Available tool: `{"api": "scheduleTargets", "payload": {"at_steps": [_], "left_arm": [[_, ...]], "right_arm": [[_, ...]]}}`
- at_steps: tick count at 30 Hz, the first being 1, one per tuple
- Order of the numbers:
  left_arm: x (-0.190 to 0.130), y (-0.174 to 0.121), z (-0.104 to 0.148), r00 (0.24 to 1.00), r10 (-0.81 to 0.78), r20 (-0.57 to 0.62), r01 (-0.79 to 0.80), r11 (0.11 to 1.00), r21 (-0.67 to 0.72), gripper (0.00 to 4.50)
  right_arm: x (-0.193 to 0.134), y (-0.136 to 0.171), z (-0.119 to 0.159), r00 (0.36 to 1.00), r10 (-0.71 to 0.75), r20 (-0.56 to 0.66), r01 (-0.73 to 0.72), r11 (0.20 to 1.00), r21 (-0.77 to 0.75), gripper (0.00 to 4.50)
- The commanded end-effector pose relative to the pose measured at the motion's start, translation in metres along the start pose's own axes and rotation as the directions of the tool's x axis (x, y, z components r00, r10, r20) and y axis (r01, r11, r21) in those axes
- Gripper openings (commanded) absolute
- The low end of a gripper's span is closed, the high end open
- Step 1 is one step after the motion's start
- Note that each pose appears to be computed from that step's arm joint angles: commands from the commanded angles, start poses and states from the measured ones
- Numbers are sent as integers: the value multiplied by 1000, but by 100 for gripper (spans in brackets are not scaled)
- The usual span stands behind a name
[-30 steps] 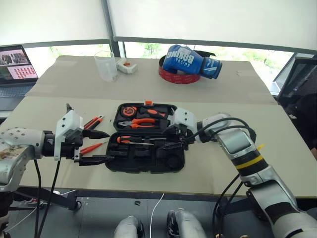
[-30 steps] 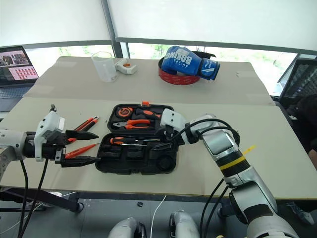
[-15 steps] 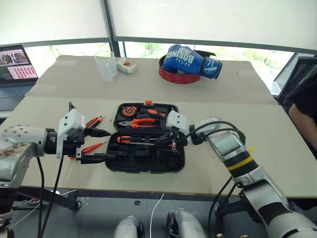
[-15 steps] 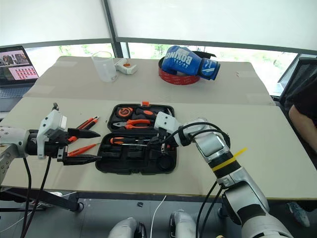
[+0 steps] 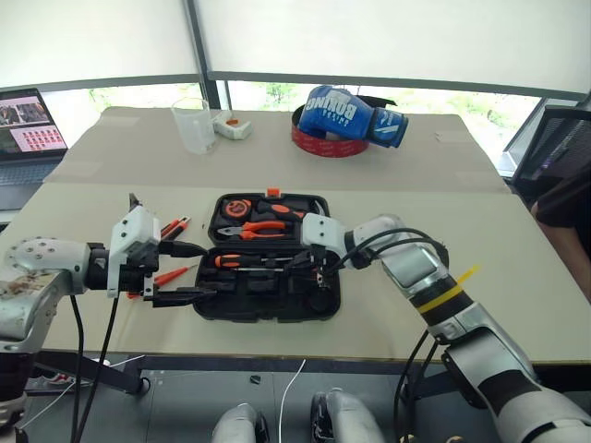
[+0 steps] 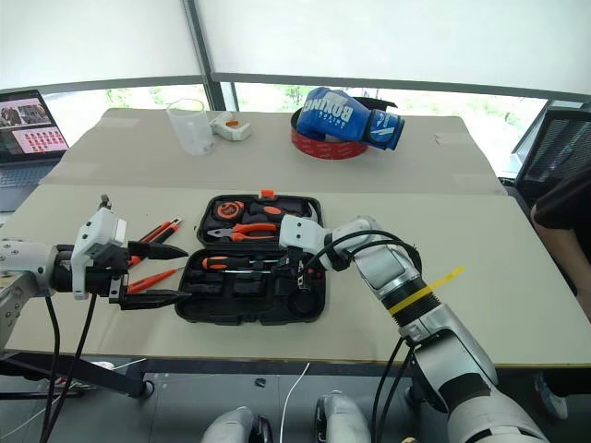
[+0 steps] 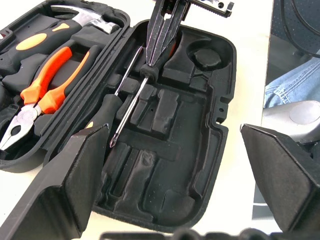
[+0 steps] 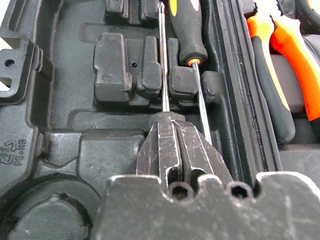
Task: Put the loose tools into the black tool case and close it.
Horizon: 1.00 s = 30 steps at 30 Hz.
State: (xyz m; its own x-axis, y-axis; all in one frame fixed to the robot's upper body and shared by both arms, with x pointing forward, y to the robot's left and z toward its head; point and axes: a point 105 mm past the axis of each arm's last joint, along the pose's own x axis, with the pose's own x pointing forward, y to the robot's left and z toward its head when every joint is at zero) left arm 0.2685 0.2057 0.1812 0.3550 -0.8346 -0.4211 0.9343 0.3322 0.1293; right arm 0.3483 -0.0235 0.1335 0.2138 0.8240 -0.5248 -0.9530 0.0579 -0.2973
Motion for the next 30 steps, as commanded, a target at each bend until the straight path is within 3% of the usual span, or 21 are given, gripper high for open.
{"api": "scheduleTargets", "payload": {"at_steps": [1, 2, 5, 7, 11, 16, 22, 30], "left_arm": [[-2, 0, 3, 1000, 26, 8, -26, 999, 21, 450], [-3, 0, 2, 999, 34, 9, -34, 999, 18, 450], [-21, 2, -8, 990, 138, -4, -138, 990, -31, 450], [-38, 1, -22, 975, 220, -41, -223, 972, -69, 450], [-71, -8, -46, 932, 344, -110, -357, 924, -139, 450], [-109, -30, -73, 862, 465, -202, -500, 844, -193, 450], [-128, -45, -95, 819, 493, -293, -554, 812, -183, 450], [-101, -2, -83, 876, 401, -267, -437, 895, -89, 450]], "right_arm": [[-18, -6, 36, 983, -40, 179, 37, 999, 19, 4], [-22, -6, 42, 977, -41, 210, 36, 999, 29, 4], [-66, 5, 69, 934, -4, 357, -20, 998, 65, 73], [-94, 20, 78, 910, 37, 412, -65, 996, 55, 148], [-118, 41, 71, 919, 63, 389, -80, 996, 28, 281], [-125, 52, 59, 939, 51, 341, -66, 997, 33, 447], [-126, 55, 49, 951, 37, 305, -49, 998, 32, 447], [-128, 57, 47, 958, 25, 284, -27, 1000, 5, 447]]}}
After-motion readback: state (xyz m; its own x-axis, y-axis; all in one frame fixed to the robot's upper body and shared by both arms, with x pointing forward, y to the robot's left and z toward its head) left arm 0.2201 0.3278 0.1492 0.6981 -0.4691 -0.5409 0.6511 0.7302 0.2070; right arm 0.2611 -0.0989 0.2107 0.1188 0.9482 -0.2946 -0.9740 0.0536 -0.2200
